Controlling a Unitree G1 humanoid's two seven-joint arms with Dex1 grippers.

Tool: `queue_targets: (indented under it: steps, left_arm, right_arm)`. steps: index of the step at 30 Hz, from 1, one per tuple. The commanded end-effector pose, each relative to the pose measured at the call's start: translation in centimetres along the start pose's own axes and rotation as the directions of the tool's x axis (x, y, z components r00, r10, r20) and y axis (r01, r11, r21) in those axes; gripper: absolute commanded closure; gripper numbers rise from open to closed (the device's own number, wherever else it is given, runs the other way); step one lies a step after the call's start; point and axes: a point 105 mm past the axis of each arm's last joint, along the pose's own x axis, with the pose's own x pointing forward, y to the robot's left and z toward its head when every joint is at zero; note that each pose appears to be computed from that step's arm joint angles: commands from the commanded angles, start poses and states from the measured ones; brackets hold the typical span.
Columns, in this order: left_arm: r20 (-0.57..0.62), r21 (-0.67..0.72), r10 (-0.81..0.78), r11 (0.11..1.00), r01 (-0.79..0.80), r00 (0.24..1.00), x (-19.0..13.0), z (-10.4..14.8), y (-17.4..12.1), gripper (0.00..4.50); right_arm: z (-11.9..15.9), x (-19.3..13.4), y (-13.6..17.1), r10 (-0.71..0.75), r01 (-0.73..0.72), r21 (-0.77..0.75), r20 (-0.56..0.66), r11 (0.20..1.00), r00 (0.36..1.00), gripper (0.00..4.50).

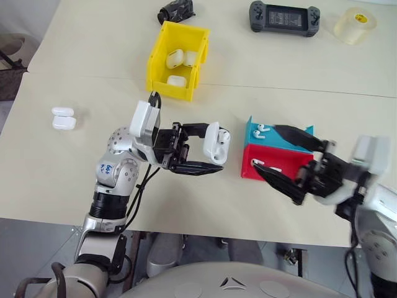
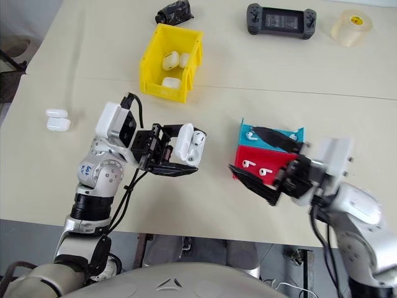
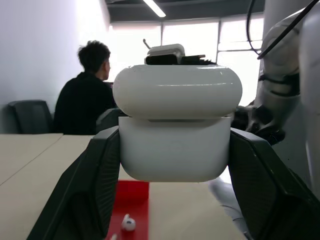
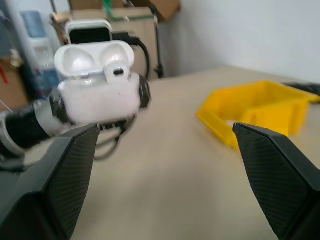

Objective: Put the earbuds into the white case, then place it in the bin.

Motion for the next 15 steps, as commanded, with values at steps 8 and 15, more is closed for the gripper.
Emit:
queue_targets:
  steps: [8, 15]
  left_arm:
    - [0.022, 0.075, 0.041, 0.996, -0.042, 0.999, 0.9, -0.3, -0.1, 1.7]
    - [0.037, 0.1, 0.099, 0.99, -0.103, 0.994, 1.1, -0.2, 0.0, 1.7]
  right_arm:
    - [-3.7, -9.5, -5.1, -0.258, 0.208, -0.203, -0.262, 0.957, 0.93, 0.01]
    - [-3.2, -7.5, -7.1, -0.24, 0.155, -0.276, -0.306, 0.949, 0.921, 0.01]
